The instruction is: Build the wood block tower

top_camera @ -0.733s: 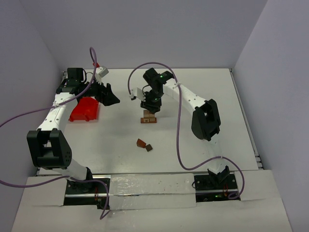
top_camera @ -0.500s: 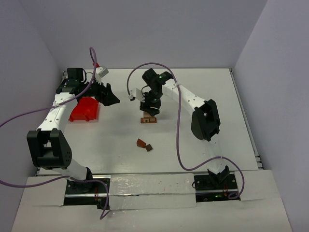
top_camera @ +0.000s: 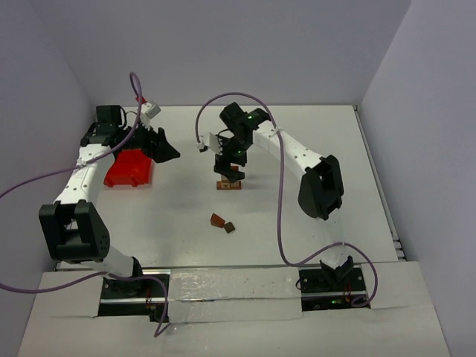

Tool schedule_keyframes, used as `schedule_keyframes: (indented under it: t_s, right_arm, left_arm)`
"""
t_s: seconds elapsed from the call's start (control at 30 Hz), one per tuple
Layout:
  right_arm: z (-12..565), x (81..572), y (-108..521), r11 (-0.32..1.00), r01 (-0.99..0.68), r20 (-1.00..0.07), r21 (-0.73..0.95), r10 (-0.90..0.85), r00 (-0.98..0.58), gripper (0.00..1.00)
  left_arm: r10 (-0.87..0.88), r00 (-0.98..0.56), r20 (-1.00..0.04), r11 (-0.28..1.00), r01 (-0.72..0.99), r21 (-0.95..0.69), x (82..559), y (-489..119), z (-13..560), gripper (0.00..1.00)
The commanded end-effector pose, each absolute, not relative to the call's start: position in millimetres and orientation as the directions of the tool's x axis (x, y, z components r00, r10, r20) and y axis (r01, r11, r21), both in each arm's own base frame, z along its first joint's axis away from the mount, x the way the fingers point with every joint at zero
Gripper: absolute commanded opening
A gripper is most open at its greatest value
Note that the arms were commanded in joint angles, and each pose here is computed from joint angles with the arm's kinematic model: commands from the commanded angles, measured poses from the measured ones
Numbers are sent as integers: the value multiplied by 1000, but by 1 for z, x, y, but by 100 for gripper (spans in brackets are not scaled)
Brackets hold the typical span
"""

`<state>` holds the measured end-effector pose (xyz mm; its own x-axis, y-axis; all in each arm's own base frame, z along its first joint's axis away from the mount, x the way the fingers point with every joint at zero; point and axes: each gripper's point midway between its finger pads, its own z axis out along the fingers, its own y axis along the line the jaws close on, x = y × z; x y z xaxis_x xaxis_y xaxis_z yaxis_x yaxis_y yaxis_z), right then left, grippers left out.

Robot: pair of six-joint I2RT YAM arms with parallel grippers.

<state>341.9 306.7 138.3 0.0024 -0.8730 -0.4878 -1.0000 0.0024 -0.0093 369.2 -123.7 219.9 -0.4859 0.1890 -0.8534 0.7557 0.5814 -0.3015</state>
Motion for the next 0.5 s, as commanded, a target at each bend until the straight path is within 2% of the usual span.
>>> schedule_keyframes:
  t_s: [0.0,0.2,0.27,0.3,0.33,0.47]
  right_arm:
    - [245,319,292,31,-993,-671,-116,-739,55,100]
    - [307,293,254,124,-975,-783,-183,-619,68,100]
    - [313,289,238,176,-966,-809,-188,-586,50,100]
    - [299,290,224,225,-963,-812,-146,-584,-13,100]
    - [308,286,217,242,-956,-834,-164,-552,3,100]
    - [289,284,182,366,-927,-875,-83,-473,-108,100]
  left_arm:
    - [146,-338,-930,532,819,-214,358,-112,265,99]
    - [213,-262,-941,480,867,-133,331,-118,271,99]
    - [263,-221,-939,456,886,-81,318,-128,267,99]
    - [302,-173,-938,431,902,-27,310,-132,263,99]
    - [336,-162,-928,432,902,-1,307,-132,258,99]
    - [510,-29,-860,202,976,87,255,-186,220,99]
